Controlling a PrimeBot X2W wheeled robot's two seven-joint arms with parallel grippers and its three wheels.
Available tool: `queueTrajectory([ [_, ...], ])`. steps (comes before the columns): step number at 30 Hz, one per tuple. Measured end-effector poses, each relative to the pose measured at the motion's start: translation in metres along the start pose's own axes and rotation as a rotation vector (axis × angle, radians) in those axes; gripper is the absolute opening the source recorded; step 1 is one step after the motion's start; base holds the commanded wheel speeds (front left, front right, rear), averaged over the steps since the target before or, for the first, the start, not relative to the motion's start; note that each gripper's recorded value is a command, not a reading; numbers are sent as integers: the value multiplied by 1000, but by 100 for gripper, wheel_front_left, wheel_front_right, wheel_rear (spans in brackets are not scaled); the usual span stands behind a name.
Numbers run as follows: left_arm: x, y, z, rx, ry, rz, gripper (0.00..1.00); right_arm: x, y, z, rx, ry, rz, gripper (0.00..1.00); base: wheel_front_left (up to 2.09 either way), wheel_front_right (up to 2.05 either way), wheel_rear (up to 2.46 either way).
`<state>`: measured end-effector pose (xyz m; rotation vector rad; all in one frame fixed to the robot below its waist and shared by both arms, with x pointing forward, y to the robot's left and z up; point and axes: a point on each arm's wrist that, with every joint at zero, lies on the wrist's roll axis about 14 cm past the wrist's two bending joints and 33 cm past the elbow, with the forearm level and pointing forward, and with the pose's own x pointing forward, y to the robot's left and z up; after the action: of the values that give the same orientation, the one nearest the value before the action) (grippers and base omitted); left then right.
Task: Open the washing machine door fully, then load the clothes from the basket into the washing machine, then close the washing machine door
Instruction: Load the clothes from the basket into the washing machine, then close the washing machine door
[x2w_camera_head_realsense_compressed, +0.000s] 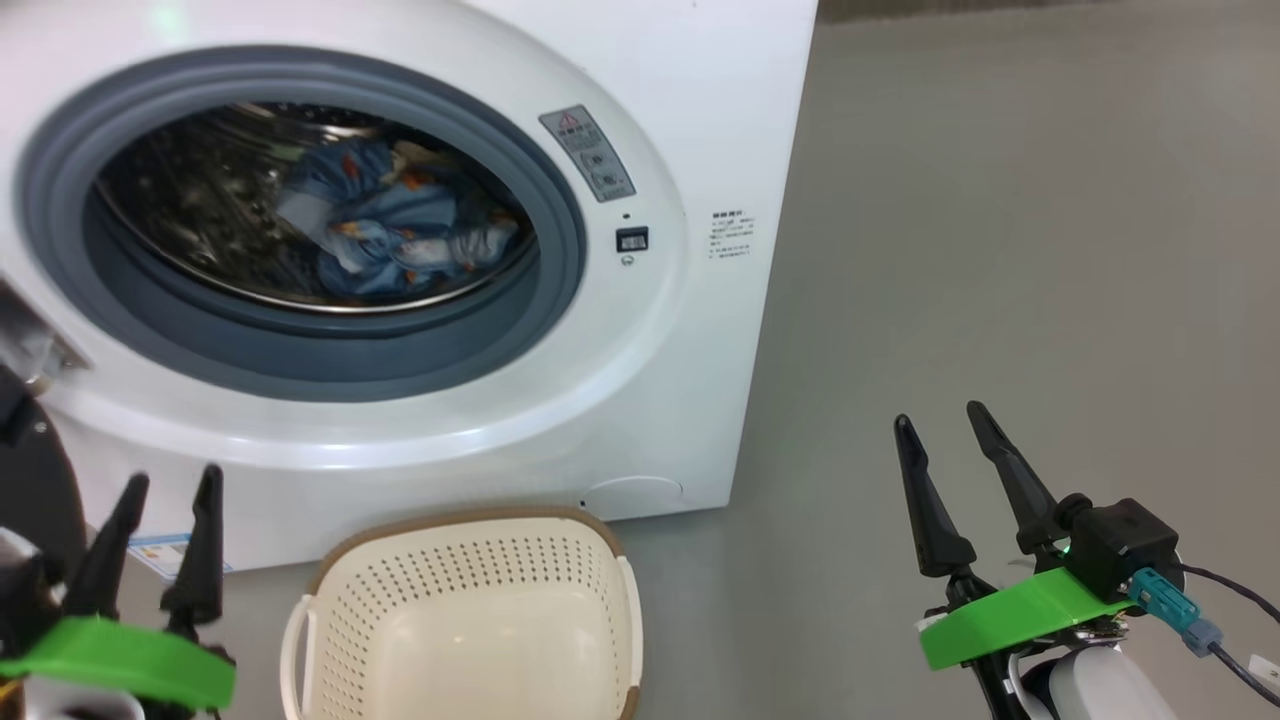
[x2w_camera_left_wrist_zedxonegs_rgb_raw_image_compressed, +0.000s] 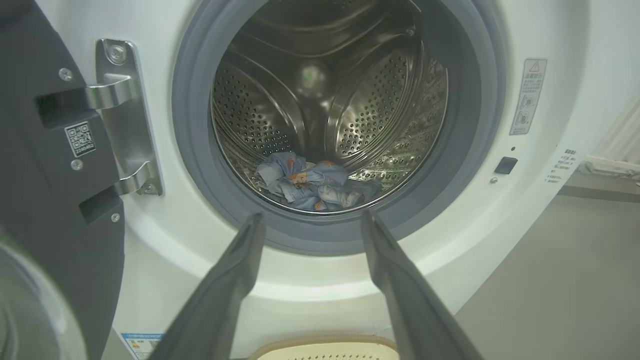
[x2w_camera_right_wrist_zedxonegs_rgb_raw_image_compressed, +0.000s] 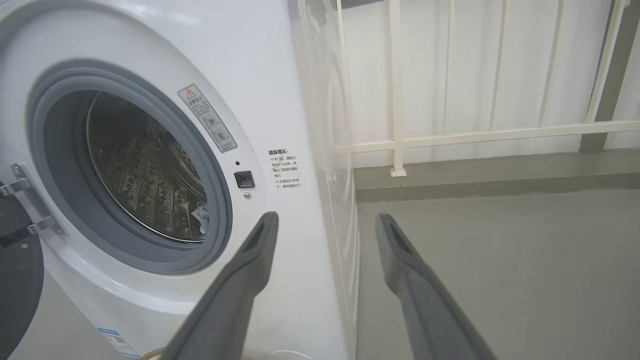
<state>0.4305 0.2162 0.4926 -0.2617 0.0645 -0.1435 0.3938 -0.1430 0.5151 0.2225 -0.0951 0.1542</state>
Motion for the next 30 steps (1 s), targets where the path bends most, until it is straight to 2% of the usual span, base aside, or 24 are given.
queueTrajectory([
  [13, -40, -2, 3, 1, -45, 25, 100, -8, 7, 9, -7, -22, 16, 100, 0, 0, 0],
  [30, -44, 4, 3, -9, -52, 51, 100, -6, 7, 5, -5, -12, 17, 100, 0, 0, 0],
])
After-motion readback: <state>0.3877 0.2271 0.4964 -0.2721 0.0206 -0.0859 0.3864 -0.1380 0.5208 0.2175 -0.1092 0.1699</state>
